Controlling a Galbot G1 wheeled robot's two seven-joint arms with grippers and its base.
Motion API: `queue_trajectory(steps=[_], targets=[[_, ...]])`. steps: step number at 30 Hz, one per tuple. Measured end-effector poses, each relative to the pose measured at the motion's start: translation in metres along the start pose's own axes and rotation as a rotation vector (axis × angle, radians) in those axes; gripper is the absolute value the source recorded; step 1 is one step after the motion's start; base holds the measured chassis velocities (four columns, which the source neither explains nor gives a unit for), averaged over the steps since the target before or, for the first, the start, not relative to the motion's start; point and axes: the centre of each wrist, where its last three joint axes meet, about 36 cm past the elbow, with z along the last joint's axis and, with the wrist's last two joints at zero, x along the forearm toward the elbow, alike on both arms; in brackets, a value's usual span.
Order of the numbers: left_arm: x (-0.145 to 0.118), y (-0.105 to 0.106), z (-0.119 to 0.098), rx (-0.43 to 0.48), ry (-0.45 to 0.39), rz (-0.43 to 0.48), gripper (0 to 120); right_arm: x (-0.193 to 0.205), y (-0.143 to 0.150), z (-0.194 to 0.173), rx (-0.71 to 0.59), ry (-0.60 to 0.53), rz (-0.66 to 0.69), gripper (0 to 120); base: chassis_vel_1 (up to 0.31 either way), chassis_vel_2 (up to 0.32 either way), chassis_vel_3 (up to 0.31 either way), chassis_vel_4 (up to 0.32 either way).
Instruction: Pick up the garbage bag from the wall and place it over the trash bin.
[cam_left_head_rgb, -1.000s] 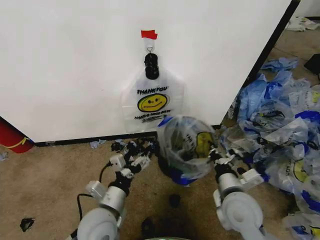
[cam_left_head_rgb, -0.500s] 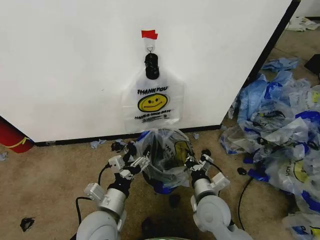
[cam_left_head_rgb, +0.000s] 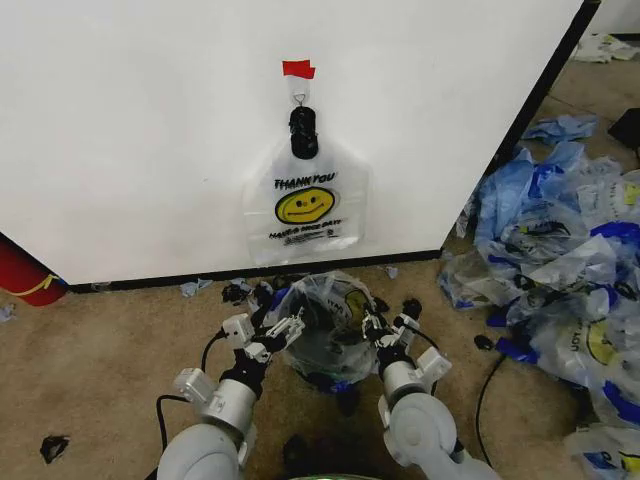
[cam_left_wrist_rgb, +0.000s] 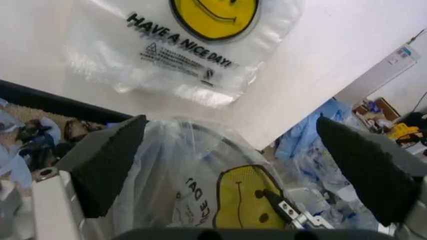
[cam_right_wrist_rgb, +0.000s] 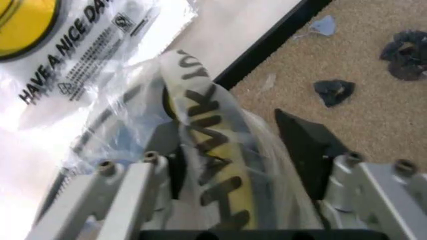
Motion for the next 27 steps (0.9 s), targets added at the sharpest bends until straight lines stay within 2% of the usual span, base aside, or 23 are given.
queue_trajectory(steps=[3, 4, 11, 13, 21, 27], targets=[[-0.001, 0.0, 0.002, 0.001, 0.004, 0.001, 100, 0.012, -0.003, -0.002, 0.031, -0.001, 0.004, 63, 0.0, 0.0, 0.0, 0.0], [-0.001, 0.0, 0.002, 0.001, 0.004, 0.001, 100, 0.012, -0.003, -0.002, 0.031, -0.001, 0.004, 63, 0.0, 0.0, 0.0, 0.0], [-0.003, -0.003, 0.008, 0.01, 0.015, 0.007, 100, 0.043, -0.018, -0.018, 0.096, -0.04, 0.023, 92, 0.0, 0.0, 0.0, 0.0], [-0.003, -0.003, 0.008, 0.011, 0.017, 0.007, 100, 0.043, -0.02, -0.018, 0.099, -0.044, 0.026, 97, 0.0, 0.0, 0.0, 0.0], [0.005, -0.006, 0.009, 0.014, 0.031, 0.014, 100, 0.033, -0.022, -0.008, 0.098, -0.037, 0.042, 100, 0.0, 0.0, 0.0, 0.0], [0.016, -0.011, 0.024, 0.034, 0.084, 0.051, 100, 0.025, -0.019, 0.002, 0.1, -0.027, 0.03, 100, 0.0, 0.0, 0.0, 0.0]])
